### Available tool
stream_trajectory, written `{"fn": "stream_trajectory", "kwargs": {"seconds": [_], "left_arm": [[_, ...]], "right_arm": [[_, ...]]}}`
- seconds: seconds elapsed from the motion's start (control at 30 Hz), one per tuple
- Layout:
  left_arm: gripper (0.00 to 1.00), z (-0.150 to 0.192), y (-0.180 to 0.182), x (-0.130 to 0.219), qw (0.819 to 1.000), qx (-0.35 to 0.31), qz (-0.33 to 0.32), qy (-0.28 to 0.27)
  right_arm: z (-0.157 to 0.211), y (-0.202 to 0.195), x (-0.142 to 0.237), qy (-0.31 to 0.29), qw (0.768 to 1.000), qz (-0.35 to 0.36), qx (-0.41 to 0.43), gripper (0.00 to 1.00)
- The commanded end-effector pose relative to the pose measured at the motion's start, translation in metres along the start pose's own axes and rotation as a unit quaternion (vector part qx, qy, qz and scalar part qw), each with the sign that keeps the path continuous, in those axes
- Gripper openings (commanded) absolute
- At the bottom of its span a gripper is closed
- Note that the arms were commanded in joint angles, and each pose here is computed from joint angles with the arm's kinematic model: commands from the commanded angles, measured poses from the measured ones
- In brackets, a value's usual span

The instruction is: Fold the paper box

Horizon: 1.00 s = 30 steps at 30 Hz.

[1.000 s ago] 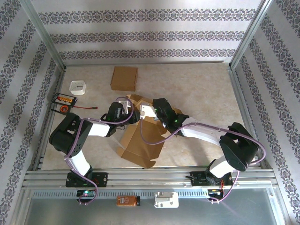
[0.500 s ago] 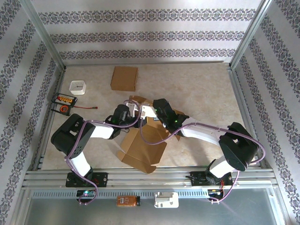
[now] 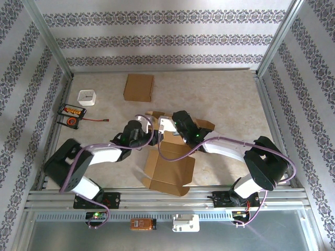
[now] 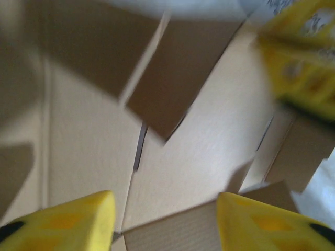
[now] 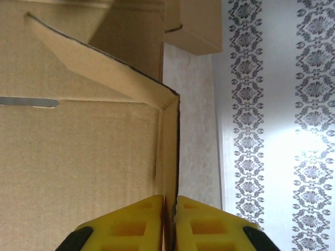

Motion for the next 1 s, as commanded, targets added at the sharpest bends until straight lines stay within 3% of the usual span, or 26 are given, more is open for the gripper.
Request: {"fn": "stream_trajectory", "kwargs": {"seconds": [0.0, 0.17, 0.27, 0.47, 0.73, 0.87, 0.97], "left_arm": [[0.62, -0.031, -0.005, 0.027, 0.994, -0.070, -0.082, -0.027], [0.77, -0.059, 0.001, 0.058, 0.972, -0.124, -0.197, -0.008], [0.82, -0.067, 0.010, 0.063, 0.966, -0.147, -0.212, 0.032], [0.84, -0.069, 0.038, 0.052, 0.974, -0.086, -0.170, 0.118], [0.80, -0.067, 0.054, 0.014, 0.987, -0.048, -0.055, 0.145], [0.73, -0.070, 0.058, -0.009, 0.990, -0.033, -0.001, 0.138], [0.61, -0.068, 0.065, -0.024, 0.990, -0.025, 0.005, 0.141]], "right_arm": [[0.004, -0.006, 0.006, -0.006, 1.000, 0.011, 0.002, 0.13], [0.001, -0.012, 0.006, -0.012, 1.000, 0.015, 0.008, 0.12], [0.000, -0.015, 0.007, -0.015, 1.000, 0.018, 0.009, 0.12], [-0.004, -0.018, 0.012, -0.024, 0.999, 0.021, 0.011, 0.12], [-0.008, -0.015, 0.017, -0.039, 0.999, 0.009, 0.025, 0.12], [-0.012, -0.015, 0.016, -0.038, 0.999, 0.008, 0.032, 0.12], [-0.014, -0.016, 0.016, -0.038, 0.999, 0.010, 0.037, 0.12]]}}
Point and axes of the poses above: each hand's point on the last joint's axis, 136 mm out from that joint toward the fingers, its own x axis back along the fingers, its own y axis along the line the jaws close on, z = x × y, the point moved 10 cm from there along x, back along the fingers, and after that the axes turned 5 degrees about -x, right-handed, at the moved point
